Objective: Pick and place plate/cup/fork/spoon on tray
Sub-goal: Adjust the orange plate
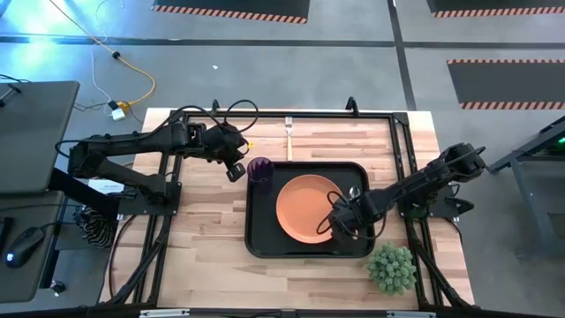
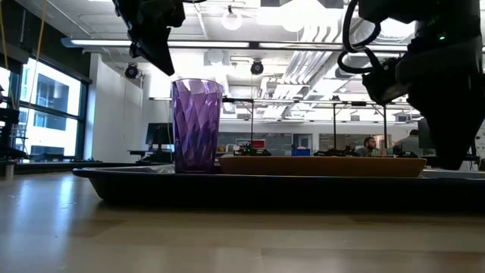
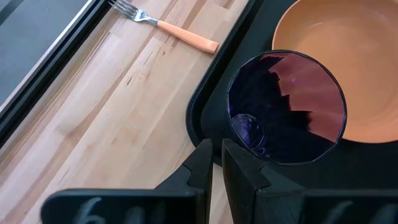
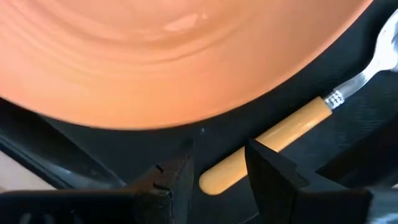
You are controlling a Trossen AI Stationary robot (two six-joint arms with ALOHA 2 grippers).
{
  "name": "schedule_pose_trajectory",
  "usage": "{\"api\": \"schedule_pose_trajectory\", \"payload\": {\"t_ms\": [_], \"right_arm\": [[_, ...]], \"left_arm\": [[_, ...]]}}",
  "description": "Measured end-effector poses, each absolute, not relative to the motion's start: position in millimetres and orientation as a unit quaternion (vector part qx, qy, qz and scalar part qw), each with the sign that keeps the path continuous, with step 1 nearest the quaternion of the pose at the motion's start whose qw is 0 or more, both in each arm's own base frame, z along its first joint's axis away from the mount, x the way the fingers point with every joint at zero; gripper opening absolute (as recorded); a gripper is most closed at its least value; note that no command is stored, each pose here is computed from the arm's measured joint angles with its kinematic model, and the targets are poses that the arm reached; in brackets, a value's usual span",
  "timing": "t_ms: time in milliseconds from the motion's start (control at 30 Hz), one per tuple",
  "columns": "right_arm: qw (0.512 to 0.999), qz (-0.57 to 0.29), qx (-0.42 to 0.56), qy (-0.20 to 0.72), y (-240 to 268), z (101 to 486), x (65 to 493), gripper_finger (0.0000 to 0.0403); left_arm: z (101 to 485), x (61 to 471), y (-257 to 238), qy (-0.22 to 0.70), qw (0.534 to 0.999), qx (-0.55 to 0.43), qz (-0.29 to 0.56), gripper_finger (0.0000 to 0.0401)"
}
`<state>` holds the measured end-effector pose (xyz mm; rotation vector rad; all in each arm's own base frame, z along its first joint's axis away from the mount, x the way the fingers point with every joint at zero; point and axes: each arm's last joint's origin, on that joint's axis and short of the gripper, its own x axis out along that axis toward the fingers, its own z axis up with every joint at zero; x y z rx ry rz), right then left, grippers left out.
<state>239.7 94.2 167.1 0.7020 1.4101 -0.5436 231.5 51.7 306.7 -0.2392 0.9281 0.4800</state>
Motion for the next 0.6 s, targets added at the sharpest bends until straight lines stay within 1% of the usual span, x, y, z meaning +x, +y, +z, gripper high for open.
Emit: {"api": "schedule_pose_trajectory", "payload": {"t_ms": [233, 600], "right_arm": [[0.677, -0.26, 0.313, 0.613, 83, 167, 244, 0.0135], [0.688, -0.251, 0.323, 0.599, 76, 168, 251, 0.0135]], "left_arm": [[307, 232, 52, 0.442, 0.86, -0.114, 0.229, 0.0023], [307, 232, 52, 0.442, 0.86, -0.114, 0.229, 0.0023]]}}
